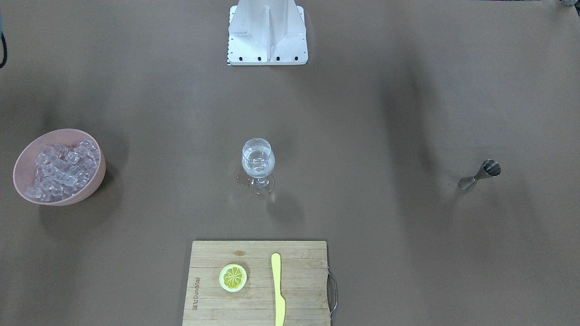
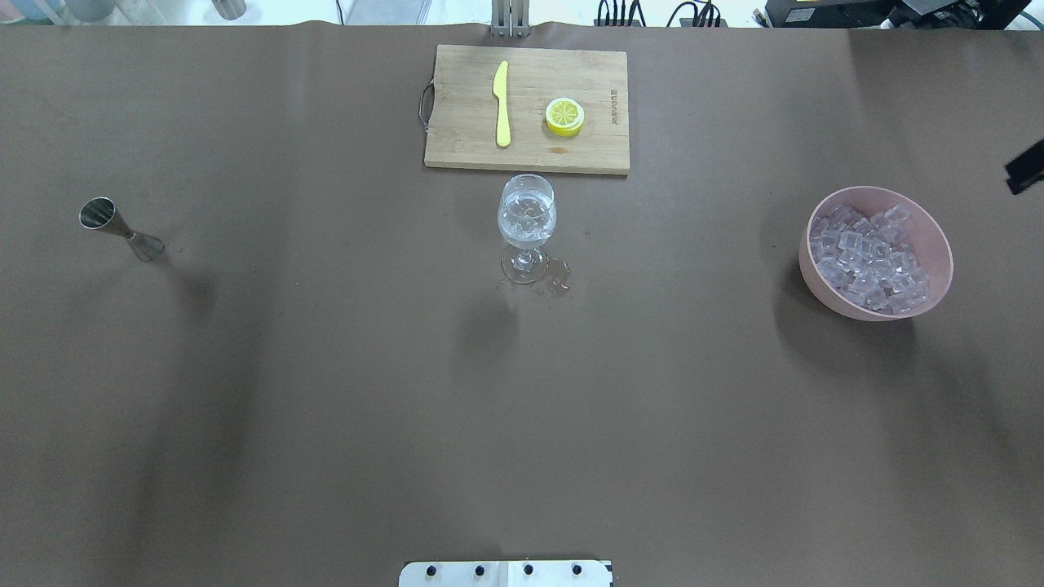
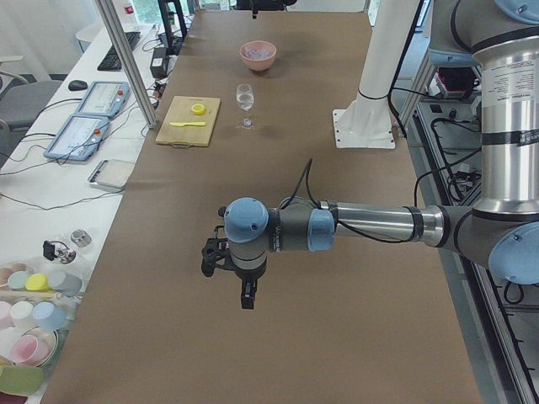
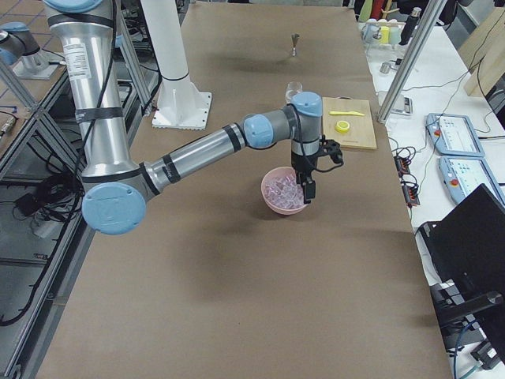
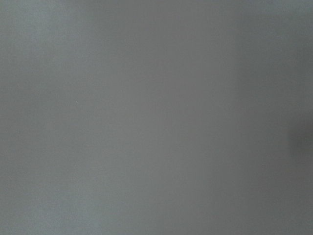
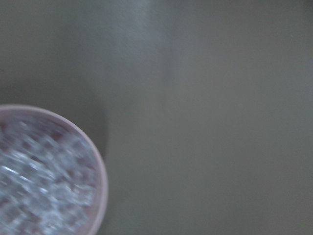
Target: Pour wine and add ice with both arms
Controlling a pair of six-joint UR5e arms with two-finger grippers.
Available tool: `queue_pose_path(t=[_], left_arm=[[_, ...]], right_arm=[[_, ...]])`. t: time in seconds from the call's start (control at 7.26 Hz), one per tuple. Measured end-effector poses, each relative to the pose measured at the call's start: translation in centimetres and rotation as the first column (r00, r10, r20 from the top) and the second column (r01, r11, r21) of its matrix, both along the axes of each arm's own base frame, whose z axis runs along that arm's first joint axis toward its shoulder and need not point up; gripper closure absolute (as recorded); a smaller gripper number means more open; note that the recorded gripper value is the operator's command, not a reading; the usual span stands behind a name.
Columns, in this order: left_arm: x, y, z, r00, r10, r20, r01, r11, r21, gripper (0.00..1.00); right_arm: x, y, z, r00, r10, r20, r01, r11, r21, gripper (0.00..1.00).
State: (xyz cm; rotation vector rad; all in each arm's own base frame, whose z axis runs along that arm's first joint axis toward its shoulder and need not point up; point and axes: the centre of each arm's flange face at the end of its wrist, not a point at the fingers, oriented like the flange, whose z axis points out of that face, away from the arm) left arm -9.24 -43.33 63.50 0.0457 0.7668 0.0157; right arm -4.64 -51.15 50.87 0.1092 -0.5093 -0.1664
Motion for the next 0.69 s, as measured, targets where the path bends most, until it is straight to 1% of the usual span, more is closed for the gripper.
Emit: queue_pose_path(t=[0.14,0.28,0.41,0.55,0.69], left_arm=[[0.0,0.0,0.0,1.000,0.000,0.000,0.000,1.000,0.002,0.02],[0.0,0.0,-0.1,1.000,0.001,0.000,-0.001,1.000,0.004,0.02],[0.0,0.0,-0.1,1.000,0.002,0.000,-0.002,1.000,0.006,0.02],[0.0,0.0,-0.1,1.000,0.003,0.000,-0.003,1.000,0.008,0.02],[0.0,0.0,-0.2,1.000,0.004,0.001,-0.004,1.000,0.010,0.02]], right_arm=[[3.7,2.3,5.9,0.999,-0.028,-0.036,0.025,0.998,-0.062,0.00],[7.0,4.7,10.8,0.998,-0.039,-0.053,0.032,0.992,-0.118,0.00],[9.3,6.7,13.6,0.998,-0.033,-0.055,0.025,0.990,-0.142,0.00],[10.5,7.7,14.6,0.999,-0.021,-0.042,0.015,0.990,-0.139,0.00],[10.8,7.8,14.4,1.000,-0.007,0.001,0.007,0.992,-0.129,0.00]])
